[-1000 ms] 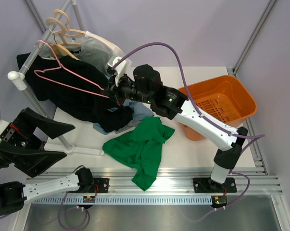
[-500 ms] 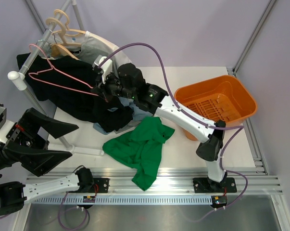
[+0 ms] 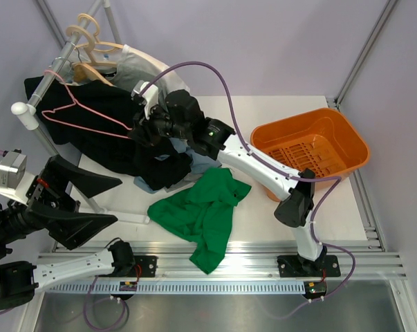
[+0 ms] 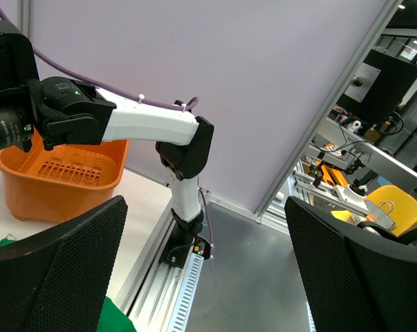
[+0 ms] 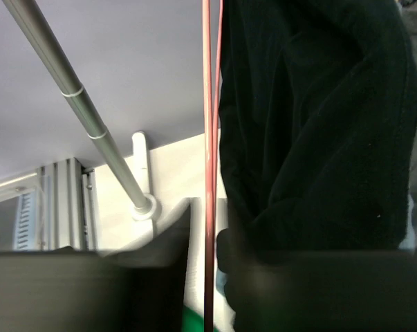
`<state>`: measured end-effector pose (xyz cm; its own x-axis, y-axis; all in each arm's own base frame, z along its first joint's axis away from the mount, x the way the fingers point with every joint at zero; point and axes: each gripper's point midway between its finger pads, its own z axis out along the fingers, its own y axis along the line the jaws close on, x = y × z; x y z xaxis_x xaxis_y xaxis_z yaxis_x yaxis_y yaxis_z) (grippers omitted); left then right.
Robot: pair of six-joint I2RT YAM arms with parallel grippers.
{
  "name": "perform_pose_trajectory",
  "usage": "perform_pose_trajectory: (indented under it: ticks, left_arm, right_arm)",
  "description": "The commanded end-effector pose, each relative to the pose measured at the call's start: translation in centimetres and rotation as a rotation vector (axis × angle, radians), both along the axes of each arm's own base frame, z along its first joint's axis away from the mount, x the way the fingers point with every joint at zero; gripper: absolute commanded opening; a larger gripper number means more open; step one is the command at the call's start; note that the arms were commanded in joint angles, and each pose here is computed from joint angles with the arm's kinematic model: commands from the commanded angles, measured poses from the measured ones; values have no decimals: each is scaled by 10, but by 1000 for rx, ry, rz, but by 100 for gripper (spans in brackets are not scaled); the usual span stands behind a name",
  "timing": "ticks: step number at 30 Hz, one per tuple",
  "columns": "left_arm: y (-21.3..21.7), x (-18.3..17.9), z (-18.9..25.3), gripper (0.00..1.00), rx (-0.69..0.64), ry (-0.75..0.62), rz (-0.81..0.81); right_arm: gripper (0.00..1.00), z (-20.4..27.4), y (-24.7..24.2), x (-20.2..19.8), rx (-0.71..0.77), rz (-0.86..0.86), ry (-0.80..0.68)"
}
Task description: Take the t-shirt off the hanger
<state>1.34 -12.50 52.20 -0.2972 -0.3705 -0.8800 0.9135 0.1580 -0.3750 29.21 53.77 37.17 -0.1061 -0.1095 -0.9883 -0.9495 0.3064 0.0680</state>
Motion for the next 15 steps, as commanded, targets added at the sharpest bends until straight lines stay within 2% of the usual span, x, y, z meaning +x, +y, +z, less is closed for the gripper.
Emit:
perform_pose_trajectory:
  ticks: [1, 6, 11, 14, 15]
  left_arm:
    - [4, 7, 4, 99, -22, -30, 45]
    - [0, 17, -7, 99, 4, -25, 90]
    - [-4, 37, -29, 99, 43, -13, 183]
    - [-13, 54, -53, 99, 86, 14, 245]
    - [-16, 57, -59, 99, 96, 21, 252]
  right_arm:
    - [52, 28, -16, 7, 48, -49, -15]
    - [79, 32, -52, 2, 25, -118, -3]
    - [94, 11, -96, -12, -23, -205, 90]
    - [97, -44, -124, -19, -128, -293, 203]
    - [99, -47, -131, -26, -135, -295, 218]
